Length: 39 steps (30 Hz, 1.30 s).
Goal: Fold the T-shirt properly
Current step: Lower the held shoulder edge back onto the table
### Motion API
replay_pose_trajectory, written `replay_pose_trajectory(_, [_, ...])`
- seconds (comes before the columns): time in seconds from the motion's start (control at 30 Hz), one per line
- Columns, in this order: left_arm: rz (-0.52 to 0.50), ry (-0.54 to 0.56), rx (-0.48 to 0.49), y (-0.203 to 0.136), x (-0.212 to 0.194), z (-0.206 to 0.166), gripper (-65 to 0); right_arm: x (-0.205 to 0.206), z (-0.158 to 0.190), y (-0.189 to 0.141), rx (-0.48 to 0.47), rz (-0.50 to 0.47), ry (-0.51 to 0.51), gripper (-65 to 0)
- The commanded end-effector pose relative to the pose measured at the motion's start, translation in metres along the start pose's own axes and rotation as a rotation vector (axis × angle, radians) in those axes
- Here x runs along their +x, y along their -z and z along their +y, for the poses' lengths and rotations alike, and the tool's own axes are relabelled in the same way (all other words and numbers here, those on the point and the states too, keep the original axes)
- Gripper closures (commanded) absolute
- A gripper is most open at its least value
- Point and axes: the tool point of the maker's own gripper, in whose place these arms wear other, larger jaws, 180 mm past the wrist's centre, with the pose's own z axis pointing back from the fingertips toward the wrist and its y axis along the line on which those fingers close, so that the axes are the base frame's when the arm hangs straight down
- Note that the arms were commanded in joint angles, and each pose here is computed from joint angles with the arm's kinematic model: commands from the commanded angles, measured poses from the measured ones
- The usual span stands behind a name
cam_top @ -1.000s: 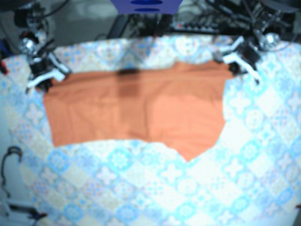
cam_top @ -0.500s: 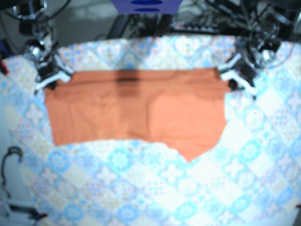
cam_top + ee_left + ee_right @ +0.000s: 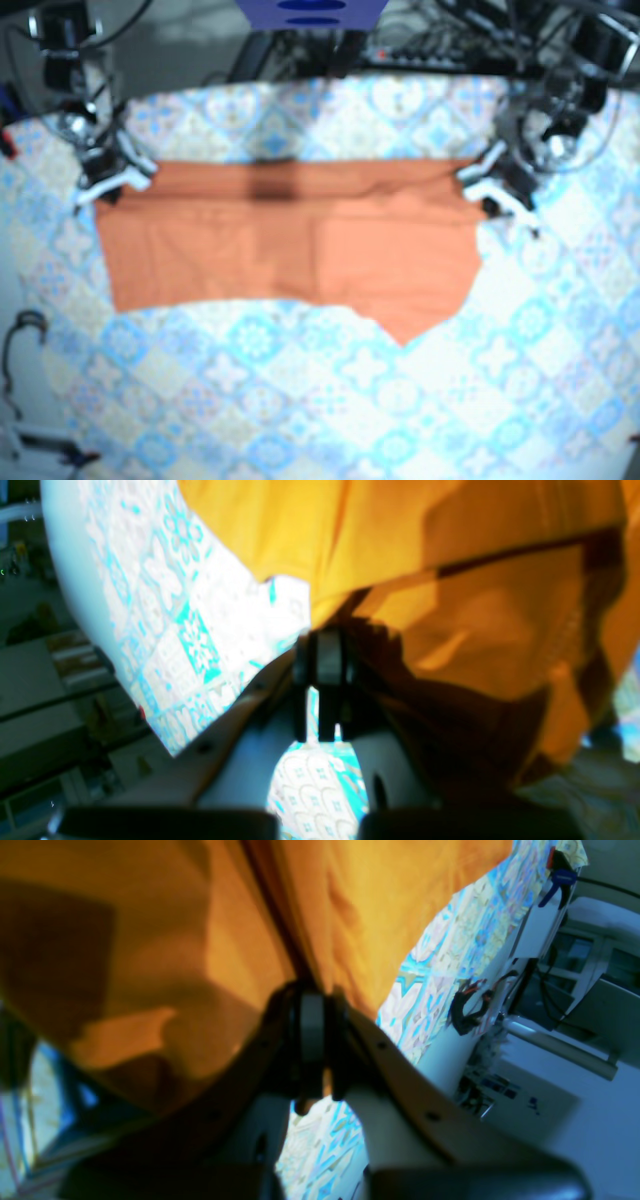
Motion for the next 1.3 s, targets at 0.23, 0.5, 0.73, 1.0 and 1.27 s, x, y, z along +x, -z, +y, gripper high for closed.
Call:
replay_pose_trajectory(0.23, [-0.017, 0.005, 0.08, 0.004, 0.006, 0.03, 0.0, -0.006, -0.012, 0.0, -0.027, 0.011, -0.016, 0.0])
replay_pose_trajectory(0.5, [0.022, 0.0, 0.066, 0.009, -0.009, 0.027, 0.0, -0.004, -0.022, 0.003, -0.046, 0.009, -0.015, 0.0])
replay_pose_trajectory(0.73, [0.022, 0.0, 0.067, 0.009, -0.009, 0.027, 0.0, -0.004, -0.021, 0.003, -0.045, 0.008, -0.017, 0.0])
replay_pose_trajectory(1.0, [0.022, -0.001, 0.074, 0.009, -0.009, 0.029, -4.3, -0.004, -0.019, 0.002, -0.04, 0.009, -0.019, -0.8])
replay_pose_trajectory(1.27, [0.022, -0.001, 0.069, 0.008, -0.009, 0.026, -19.7, -0.003, -0.02, 0.002, -0.046, 0.004, -0.02, -14.4])
